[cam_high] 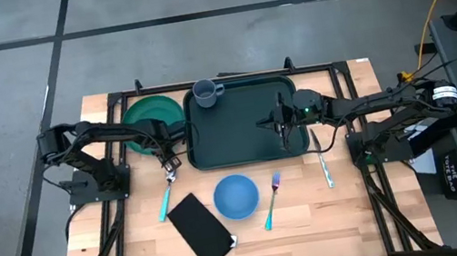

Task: Set up tray
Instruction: Put the green plate under the gray mug on the dark green tray

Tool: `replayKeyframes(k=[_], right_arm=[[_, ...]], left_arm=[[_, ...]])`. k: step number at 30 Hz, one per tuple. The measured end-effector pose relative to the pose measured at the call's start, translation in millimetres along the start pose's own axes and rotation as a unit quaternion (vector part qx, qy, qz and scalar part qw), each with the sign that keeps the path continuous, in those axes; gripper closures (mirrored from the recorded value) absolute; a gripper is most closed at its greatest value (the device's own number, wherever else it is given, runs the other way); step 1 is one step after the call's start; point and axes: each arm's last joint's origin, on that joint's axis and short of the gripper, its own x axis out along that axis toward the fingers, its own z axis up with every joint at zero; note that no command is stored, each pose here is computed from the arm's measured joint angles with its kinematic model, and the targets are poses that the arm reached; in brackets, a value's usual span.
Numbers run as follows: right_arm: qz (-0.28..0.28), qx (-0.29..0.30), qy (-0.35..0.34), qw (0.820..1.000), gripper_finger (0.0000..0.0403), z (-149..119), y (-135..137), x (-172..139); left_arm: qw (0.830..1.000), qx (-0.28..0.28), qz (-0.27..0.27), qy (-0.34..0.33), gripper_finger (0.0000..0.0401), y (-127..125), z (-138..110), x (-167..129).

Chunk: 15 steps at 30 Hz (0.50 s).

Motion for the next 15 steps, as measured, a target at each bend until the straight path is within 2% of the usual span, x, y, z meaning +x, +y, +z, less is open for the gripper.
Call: replayKeyframes(k=[6, 15], right_arm=[[0.000, 0.000, 0.000, 1.000, 0.0373, 0.0, 0.0, 0.0], [0.000, 0.000, 0.000, 1.000, 0.0373, 0.0, 0.0, 0.0]], left_arm=[[1.000, 0.003, 0.000, 0.001, 0.0282, 0.0, 0.0, 0.1], [1.000, 0.016, 0.001, 0.001, 0.0327, 0.0, -0.1, 0.1]])
